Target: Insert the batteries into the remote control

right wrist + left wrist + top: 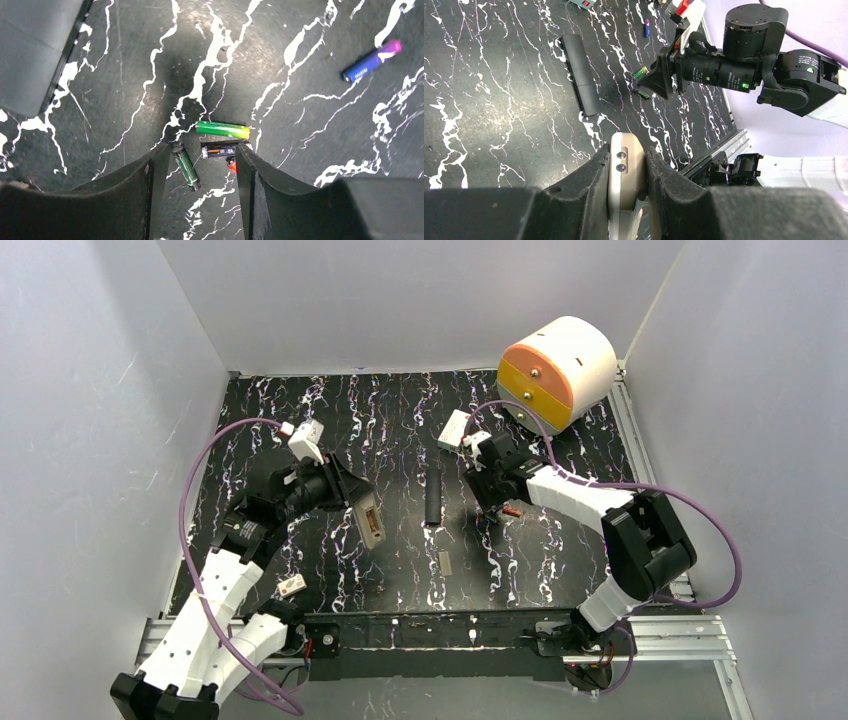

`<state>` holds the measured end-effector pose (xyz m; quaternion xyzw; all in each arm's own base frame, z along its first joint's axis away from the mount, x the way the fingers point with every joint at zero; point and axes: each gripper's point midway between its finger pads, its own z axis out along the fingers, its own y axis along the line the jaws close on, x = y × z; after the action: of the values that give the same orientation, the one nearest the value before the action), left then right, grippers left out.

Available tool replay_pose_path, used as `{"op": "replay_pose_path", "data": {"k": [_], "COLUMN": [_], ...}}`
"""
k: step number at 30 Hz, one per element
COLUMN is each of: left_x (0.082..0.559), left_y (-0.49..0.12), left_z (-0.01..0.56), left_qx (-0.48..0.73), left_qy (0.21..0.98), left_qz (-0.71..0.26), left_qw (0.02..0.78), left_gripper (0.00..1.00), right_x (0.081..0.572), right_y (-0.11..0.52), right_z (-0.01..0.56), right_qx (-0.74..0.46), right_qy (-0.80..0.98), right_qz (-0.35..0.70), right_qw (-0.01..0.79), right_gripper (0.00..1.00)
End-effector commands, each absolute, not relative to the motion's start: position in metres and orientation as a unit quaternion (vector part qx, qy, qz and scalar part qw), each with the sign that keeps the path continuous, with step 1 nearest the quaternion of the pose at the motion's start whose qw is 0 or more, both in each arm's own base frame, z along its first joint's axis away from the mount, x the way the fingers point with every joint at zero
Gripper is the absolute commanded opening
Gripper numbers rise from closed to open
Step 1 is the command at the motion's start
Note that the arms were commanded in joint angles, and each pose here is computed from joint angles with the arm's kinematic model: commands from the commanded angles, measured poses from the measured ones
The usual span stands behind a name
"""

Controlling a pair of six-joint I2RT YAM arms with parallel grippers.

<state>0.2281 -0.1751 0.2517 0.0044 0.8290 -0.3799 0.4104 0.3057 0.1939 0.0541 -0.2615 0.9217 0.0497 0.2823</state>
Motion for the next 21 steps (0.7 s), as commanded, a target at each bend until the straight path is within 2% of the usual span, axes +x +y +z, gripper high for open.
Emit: {"op": "replay_pose_path", "data": {"k": [1, 5, 9, 15, 21], "left_x": [0.230, 0.231, 0.231, 0.230, 0.229], "left_y": [-0.178, -0.179, -0.180, -0.178, -0.176], "left_z": [0.265, 0.268, 0.270, 0.270, 0.269], "left_qx": [0.011, 0.011, 0.014, 0.015, 0.012], "left_qy": [0.821, 0.826, 0.825, 0.823, 0.823], "left_qz": [-0.389, -0.387, -0.387, -0.385, -0.384], "left_qw": [0.418, 0.410, 0.412, 0.417, 0.419], "left_gripper": [0.00, 0.00, 0.00, 0.00, 0.00], "right_x": [0.313, 0.323, 0.321, 0.320, 0.319], "right_y": [0.201, 0.195, 0.192, 0.195, 0.190], "right_z": [0.074, 0.070, 0.057, 0.040, 0.034], "right_qx": [-0.378, -0.424, -0.469, -0.481, -0.486], "right_qy": [0.872, 0.854, 0.844, 0.847, 0.845], "right_qz": [0.049, 0.014, 0.005, 0.009, -0.001], "right_qw": [0.308, 0.300, 0.259, 0.228, 0.225], "right_gripper": [0.60, 0.60, 0.59, 0.50, 0.49]}}
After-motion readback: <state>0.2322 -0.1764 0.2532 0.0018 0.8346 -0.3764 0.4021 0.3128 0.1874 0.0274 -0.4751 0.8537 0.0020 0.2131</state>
